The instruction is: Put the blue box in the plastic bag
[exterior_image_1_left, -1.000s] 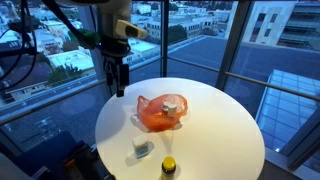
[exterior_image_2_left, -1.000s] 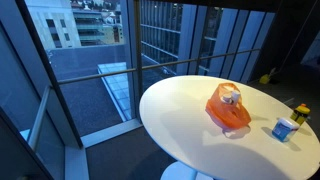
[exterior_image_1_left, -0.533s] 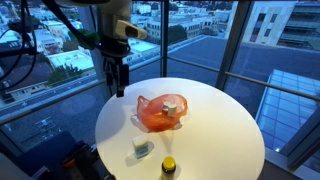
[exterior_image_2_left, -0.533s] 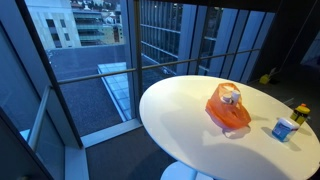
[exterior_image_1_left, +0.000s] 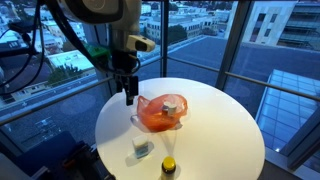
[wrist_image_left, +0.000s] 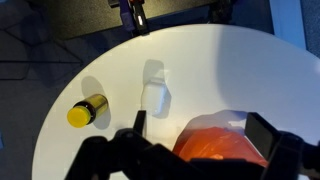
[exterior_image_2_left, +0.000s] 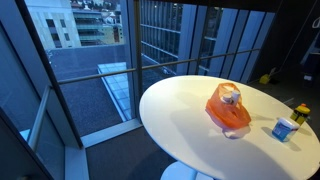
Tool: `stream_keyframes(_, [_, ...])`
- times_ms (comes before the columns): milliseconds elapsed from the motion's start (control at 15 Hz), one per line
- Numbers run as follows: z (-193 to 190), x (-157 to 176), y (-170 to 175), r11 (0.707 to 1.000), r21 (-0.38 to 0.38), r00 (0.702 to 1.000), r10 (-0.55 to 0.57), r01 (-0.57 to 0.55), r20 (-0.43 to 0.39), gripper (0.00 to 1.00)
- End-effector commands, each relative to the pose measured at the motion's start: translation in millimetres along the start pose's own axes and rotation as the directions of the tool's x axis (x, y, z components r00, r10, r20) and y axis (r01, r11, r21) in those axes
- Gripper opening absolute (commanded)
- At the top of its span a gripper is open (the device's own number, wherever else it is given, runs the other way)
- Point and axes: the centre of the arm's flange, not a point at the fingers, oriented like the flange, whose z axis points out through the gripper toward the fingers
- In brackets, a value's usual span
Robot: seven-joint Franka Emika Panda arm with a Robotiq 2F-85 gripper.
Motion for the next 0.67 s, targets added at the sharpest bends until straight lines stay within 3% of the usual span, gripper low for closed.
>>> stream_keyframes(0, [26, 6, 11, 0.998, -0.004, 0.998, 0.058, -0.058, -0.030, 1.00])
stream_keyframes(600, [103, 2, 38, 0.963, -0.037, 0.959, 0.260, -0.266, -0.116, 1.00])
